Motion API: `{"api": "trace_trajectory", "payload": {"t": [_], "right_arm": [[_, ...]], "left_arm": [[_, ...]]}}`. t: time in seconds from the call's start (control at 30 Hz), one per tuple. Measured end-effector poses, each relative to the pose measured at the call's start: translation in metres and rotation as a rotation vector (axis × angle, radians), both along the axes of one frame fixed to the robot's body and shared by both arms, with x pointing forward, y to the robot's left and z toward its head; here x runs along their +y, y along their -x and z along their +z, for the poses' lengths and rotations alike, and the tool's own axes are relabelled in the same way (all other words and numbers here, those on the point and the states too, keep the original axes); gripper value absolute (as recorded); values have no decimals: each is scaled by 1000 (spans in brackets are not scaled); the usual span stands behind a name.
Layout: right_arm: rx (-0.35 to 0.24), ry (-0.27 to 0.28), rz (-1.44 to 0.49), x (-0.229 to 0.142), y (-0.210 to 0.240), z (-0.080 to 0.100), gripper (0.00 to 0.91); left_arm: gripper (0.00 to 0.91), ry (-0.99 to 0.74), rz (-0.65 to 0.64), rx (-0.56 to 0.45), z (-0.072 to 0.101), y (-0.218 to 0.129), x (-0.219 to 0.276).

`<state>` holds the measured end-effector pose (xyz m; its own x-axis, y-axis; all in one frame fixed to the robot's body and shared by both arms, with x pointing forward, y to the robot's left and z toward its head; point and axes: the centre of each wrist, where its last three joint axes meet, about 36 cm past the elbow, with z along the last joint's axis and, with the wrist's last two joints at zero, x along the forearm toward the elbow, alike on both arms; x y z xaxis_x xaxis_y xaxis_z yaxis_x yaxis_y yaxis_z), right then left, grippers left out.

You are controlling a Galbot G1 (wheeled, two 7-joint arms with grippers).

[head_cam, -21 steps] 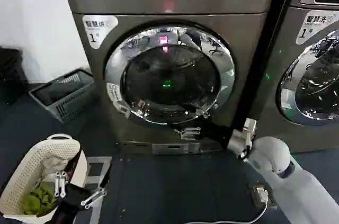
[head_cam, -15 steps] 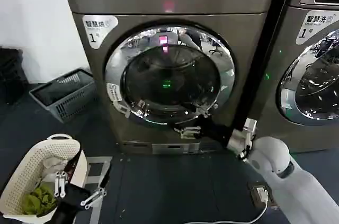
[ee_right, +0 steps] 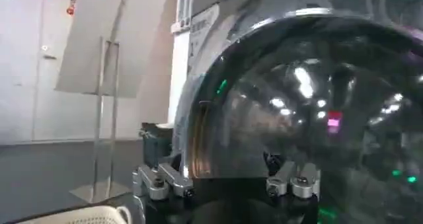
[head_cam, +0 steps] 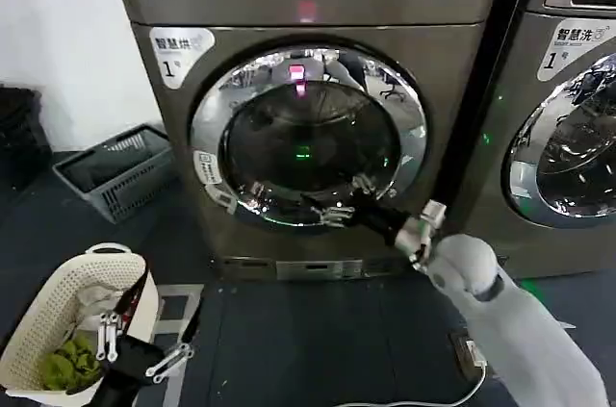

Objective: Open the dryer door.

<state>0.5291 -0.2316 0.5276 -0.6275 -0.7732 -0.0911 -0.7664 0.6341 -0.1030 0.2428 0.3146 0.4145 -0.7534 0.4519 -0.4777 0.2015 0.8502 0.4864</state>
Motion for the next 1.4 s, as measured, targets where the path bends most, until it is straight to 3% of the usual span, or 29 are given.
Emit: {"api": "trace_trajectory", "payload": {"t": [0.57, 1.4], "right_arm": [[-20, 14, 1, 56, -45, -4, 907], [-18, 12, 9, 142, -60, -13, 907]], "left_arm": [[907, -2, 7, -3, 2, 2, -1], [907, 4, 8, -15, 4, 0, -5]]}}
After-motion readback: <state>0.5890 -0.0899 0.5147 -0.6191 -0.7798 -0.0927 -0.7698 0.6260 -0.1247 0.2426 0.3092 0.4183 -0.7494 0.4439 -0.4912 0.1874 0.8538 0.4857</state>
